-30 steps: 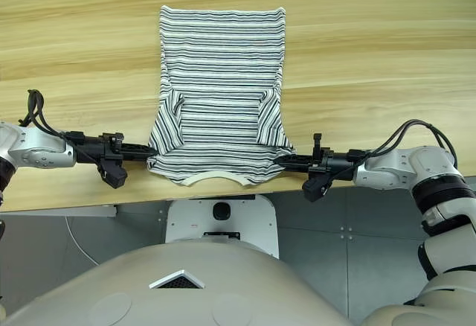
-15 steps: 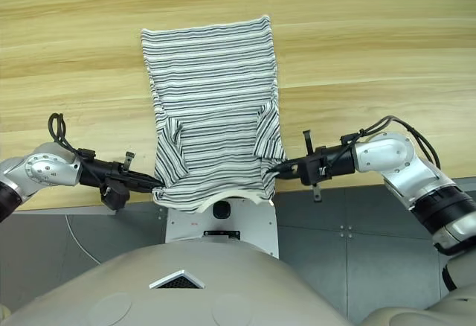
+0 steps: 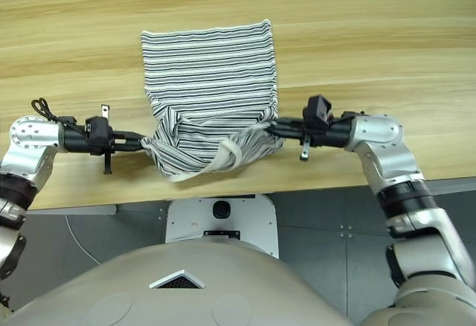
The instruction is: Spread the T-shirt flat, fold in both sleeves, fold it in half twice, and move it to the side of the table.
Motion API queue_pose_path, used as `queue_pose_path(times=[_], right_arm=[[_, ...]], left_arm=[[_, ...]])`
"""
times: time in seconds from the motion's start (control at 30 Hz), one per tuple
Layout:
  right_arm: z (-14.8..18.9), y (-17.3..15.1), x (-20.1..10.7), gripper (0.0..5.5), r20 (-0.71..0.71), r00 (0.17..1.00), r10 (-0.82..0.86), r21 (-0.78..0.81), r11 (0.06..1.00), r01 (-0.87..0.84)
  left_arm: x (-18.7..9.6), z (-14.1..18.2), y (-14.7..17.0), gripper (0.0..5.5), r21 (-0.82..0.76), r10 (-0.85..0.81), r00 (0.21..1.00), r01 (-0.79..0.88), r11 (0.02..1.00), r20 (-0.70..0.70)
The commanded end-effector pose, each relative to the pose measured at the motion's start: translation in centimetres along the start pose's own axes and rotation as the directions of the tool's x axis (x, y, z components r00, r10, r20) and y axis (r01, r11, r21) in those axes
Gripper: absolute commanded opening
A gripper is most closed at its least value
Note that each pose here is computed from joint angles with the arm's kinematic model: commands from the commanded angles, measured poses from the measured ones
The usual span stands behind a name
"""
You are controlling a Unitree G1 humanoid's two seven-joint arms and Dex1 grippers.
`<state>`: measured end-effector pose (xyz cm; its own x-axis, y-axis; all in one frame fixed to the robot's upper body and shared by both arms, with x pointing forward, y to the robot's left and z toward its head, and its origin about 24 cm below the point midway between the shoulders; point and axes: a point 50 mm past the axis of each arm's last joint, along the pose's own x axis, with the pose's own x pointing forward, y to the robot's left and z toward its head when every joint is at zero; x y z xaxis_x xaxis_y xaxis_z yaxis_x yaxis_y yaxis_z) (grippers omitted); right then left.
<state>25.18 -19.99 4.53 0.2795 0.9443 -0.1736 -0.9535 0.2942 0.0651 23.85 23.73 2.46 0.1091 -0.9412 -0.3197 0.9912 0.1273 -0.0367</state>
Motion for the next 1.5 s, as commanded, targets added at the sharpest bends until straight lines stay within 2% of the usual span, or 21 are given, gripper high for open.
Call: queue_pose_path(times=[0.03,0.17,0.4,0.53,0.63,0.73,0.87,0.97,1.07,1.2,1.37,1.5], right_arm=[[0.8,-2.2,1.1,0.10,0.100,0.987,-0.125,0.035,0.992,0.122],[1.0,-3.7,1.5,0.10,0.176,0.954,-0.241,0.061,0.970,0.234],[1.2,-5.7,2.3,0.10,0.226,0.895,-0.384,0.078,0.923,0.377],[1.3,-6.6,2.9,0.10,0.216,0.857,-0.468,0.069,0.883,0.465],[1.6,-7.2,3.5,0.10,0.212,0.824,-0.526,0.055,0.848,0.527],[2.1,-7.7,5.1,0.10,0.198,0.788,-0.583,0.035,0.807,0.589],[2.5,-8.4,6.7,0.10,0.140,0.728,-0.671,-0.003,0.735,0.678],[2.7,-9.1,7.0,0.10,0.100,0.680,-0.727,-0.023,0.681,0.732],[2.5,-9.7,7.0,0.10,0.045,0.642,-0.766,-0.039,0.640,0.767],[2.0,-10.3,6.8,0.10,-0.041,0.578,-0.815,-0.066,0.579,0.812],[1.6,-10.5,7.0,0.10,-0.097,0.542,-0.835,-0.104,0.550,0.829],[1.5,-10.4,7.3,0.10,-0.104,0.532,-0.840,-0.107,0.542,0.834]], left_arm=[[0.1,1.3,2.1,0.11,-0.082,0.029,0.993,-0.020,0.996,0.118],[-0.2,2.2,3.0,0.11,-0.156,0.063,0.969,-0.026,0.987,0.238],[-0.2,4.0,4.2,0.11,-0.191,0.089,0.924,-0.018,0.981,0.371],[-0.5,4.7,6.3,0.11,-0.278,0.259,0.859,-0.143,0.950,0.441],[0.0,4.0,7.5,0.11,-0.334,0.397,0.832,-0.274,0.902,0.388],[1.4,2.3,8.2,0.11,-0.348,0.537,0.818,-0.452,0.822,0.207],[3.1,1.1,8.4,0.11,-0.286,0.582,0.812,-0.551,0.784,0.033],[4.2,0.5,8.3,0.11,-0.243,0.579,0.814,-0.570,0.785,-0.042],[4.3,0.9,8.8,0.11,-0.229,0.628,0.777,-0.621,0.750,-0.053],[3.9,3.1,10.3,0.11,-0.232,0.724,0.687,-0.696,0.680,0.059],[4.1,4.6,11.2,0.11,-0.233,0.765,0.634,-0.732,0.640,0.111],[4.4,4.3,11.5,0.11,-0.214,0.797,0.602,-0.773,0.597,0.050]])
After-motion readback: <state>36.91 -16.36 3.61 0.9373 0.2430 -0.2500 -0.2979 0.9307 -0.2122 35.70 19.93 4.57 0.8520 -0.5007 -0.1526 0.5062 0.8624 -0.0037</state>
